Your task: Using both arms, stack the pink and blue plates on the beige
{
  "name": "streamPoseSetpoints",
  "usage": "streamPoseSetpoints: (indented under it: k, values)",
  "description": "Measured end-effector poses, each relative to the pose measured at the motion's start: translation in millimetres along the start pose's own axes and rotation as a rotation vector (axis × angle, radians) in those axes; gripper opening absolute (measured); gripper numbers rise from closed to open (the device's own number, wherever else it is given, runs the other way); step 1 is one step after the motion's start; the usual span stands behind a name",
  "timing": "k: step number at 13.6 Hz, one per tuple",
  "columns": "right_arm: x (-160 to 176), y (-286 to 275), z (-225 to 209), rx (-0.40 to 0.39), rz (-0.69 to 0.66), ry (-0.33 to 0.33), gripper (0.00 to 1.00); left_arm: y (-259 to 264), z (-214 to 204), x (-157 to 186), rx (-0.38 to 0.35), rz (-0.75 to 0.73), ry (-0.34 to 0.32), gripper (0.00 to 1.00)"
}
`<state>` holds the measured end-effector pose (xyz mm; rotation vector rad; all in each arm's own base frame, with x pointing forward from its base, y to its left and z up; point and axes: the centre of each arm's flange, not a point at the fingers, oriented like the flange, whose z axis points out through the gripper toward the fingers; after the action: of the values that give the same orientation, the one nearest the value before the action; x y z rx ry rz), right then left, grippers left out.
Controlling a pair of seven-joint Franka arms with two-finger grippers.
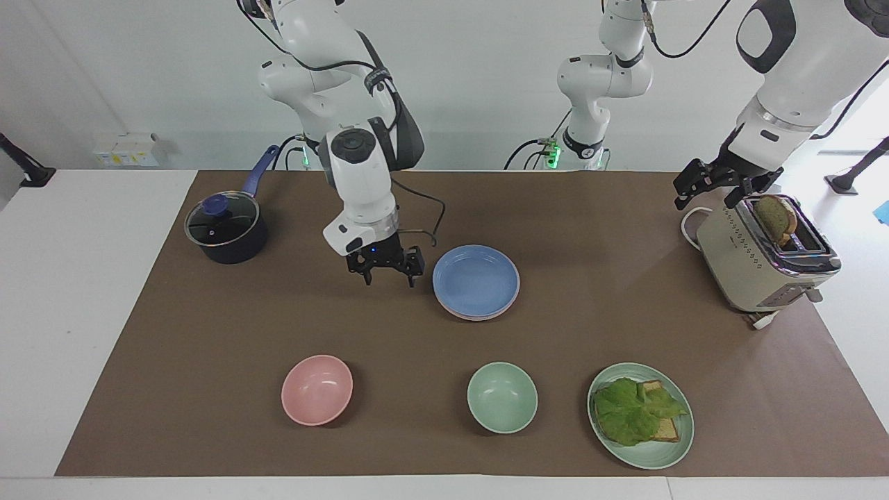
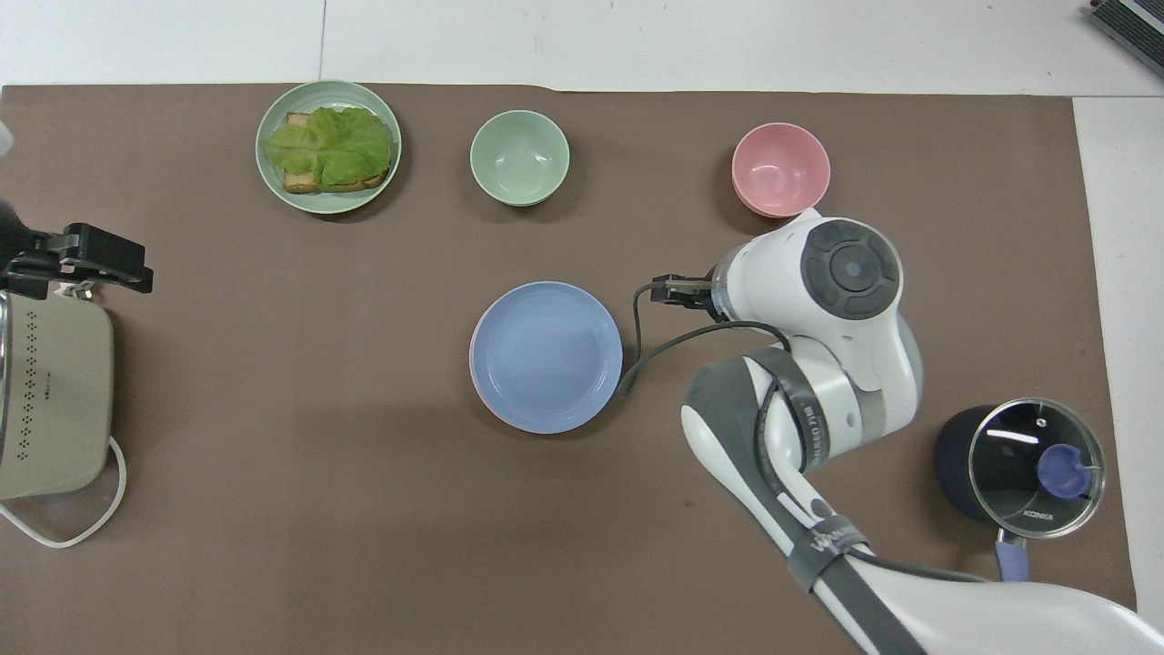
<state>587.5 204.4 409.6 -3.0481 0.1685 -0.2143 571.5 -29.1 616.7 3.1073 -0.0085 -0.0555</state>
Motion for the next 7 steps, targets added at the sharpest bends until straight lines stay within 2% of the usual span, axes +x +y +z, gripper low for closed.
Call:
streamPoseSetpoints:
  k: [3,7]
  values:
    - [11,49,-37,-0.013,-0.046,-0.023,1.00,0,0,0,0.000,0.000,0.000,1.00]
    - [13,103,-83,-0.028,-0.012,-0.071,1.00,0,0,0,0.000,0.000,0.000,1.00]
